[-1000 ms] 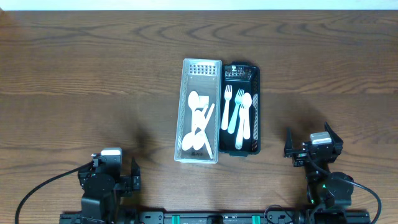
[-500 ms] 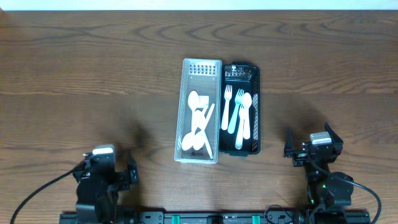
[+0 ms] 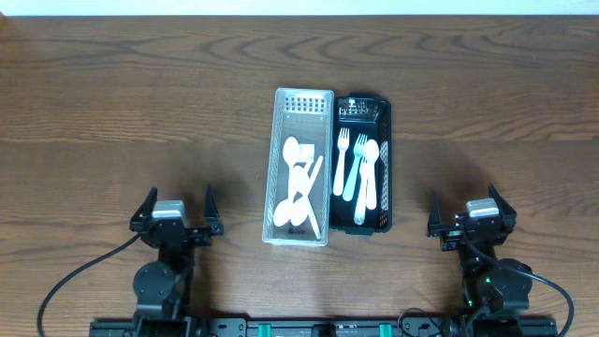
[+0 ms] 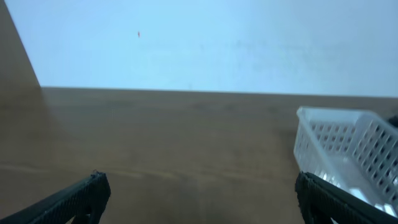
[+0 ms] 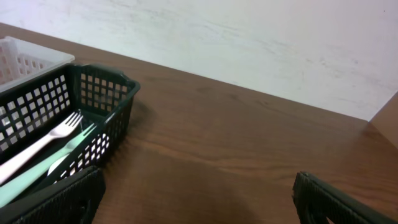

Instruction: Pack container

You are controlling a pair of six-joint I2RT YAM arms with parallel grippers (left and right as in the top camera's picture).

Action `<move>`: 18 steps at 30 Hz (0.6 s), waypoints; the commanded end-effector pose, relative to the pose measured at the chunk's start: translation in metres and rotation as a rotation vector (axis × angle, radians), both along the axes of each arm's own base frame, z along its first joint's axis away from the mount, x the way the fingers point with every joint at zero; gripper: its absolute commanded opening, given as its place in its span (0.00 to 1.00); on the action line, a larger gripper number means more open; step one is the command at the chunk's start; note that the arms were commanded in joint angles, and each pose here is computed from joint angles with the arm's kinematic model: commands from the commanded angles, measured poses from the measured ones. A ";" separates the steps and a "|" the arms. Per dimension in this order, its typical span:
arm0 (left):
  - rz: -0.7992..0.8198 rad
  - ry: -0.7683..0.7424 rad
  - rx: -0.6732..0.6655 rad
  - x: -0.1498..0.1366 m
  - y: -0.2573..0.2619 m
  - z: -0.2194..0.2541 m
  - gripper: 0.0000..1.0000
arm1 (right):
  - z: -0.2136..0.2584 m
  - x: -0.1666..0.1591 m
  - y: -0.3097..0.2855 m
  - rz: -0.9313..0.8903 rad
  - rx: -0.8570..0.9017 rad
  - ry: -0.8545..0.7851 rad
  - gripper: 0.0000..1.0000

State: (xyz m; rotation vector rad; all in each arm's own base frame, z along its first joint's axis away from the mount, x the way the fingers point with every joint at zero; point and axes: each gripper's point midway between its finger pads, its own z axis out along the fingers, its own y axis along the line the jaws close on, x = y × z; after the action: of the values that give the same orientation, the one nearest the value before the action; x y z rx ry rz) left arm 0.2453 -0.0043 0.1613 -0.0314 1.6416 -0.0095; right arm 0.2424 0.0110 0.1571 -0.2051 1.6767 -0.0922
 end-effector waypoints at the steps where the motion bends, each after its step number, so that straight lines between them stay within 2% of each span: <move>1: -0.018 0.028 0.014 0.000 -0.003 -0.011 0.98 | -0.001 0.000 -0.002 -0.007 -0.007 -0.003 0.99; 3: -0.017 0.088 0.019 -0.002 -0.002 -0.026 0.98 | -0.001 0.000 -0.002 -0.007 -0.007 -0.003 0.99; 18: -0.018 0.105 0.020 -0.001 -0.002 -0.029 0.98 | -0.001 0.000 -0.002 -0.007 -0.007 -0.003 0.99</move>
State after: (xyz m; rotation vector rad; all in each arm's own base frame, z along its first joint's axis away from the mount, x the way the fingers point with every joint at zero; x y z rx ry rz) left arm 0.2452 -0.0083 0.1516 -0.0112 1.6831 -0.0258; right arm 0.2424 0.0110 0.1569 -0.2051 1.6771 -0.0922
